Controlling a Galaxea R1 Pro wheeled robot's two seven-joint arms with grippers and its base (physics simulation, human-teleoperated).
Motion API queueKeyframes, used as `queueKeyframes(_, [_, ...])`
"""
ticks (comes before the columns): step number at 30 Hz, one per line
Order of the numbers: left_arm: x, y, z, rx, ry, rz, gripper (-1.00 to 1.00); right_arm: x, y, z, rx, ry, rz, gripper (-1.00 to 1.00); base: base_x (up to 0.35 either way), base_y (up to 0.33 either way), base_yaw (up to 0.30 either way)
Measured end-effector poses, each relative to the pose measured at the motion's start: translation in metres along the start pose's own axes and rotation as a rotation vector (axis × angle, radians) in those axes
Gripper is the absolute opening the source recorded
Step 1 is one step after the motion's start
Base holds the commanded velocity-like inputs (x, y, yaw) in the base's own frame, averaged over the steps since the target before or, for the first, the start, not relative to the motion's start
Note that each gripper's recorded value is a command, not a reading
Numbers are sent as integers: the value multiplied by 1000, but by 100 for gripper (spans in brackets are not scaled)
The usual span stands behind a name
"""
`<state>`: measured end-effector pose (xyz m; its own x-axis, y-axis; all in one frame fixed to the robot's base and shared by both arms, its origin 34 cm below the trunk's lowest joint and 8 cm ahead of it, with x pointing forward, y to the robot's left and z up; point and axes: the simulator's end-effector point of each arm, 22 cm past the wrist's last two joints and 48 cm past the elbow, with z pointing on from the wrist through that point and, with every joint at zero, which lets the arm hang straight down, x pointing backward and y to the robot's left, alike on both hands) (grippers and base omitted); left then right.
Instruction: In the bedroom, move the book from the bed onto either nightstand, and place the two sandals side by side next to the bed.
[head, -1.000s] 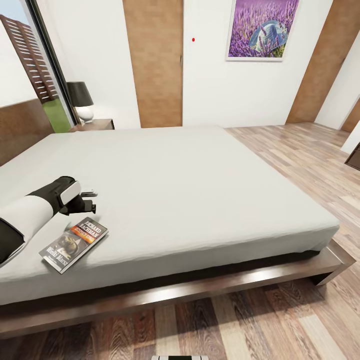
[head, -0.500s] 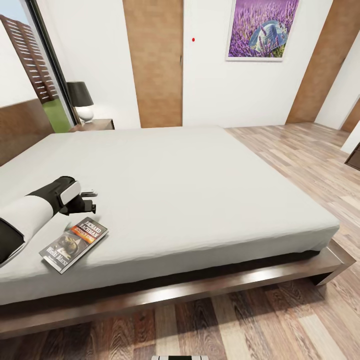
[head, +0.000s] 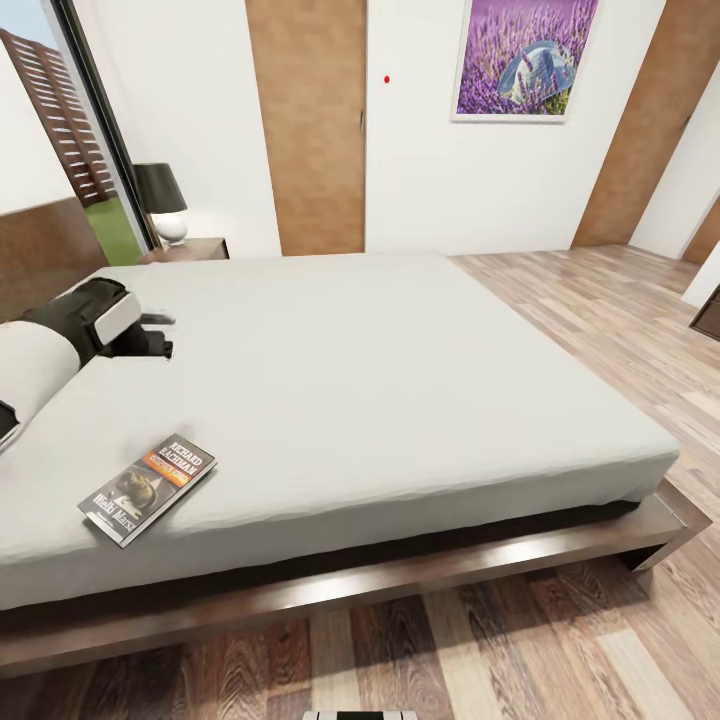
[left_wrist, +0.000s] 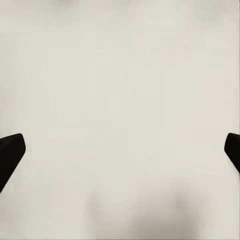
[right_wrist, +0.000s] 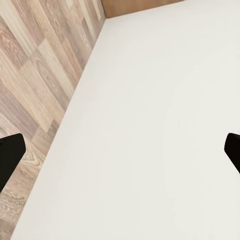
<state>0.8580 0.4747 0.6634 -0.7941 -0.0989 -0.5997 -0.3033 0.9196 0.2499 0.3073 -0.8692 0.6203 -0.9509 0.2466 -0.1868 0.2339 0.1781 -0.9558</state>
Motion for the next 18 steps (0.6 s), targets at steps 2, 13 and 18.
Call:
queueKeyframes(2, [-19, 8, -11, -16, -38, -1, 100, -1, 0, 0, -1, -5, 0, 100, 0, 0, 0])
queueKeyframes(13, [-79, 45, -48, -99, -180, -11, 100, -5, 6, -1, -15, -26, 1, 100, 0, 0, 0])
queueKeyframes(18, [-92, 54, -57, -126, -219, -11, 100, -4, 9, -1, -19, -27, 0, 100, 0, 0, 0])
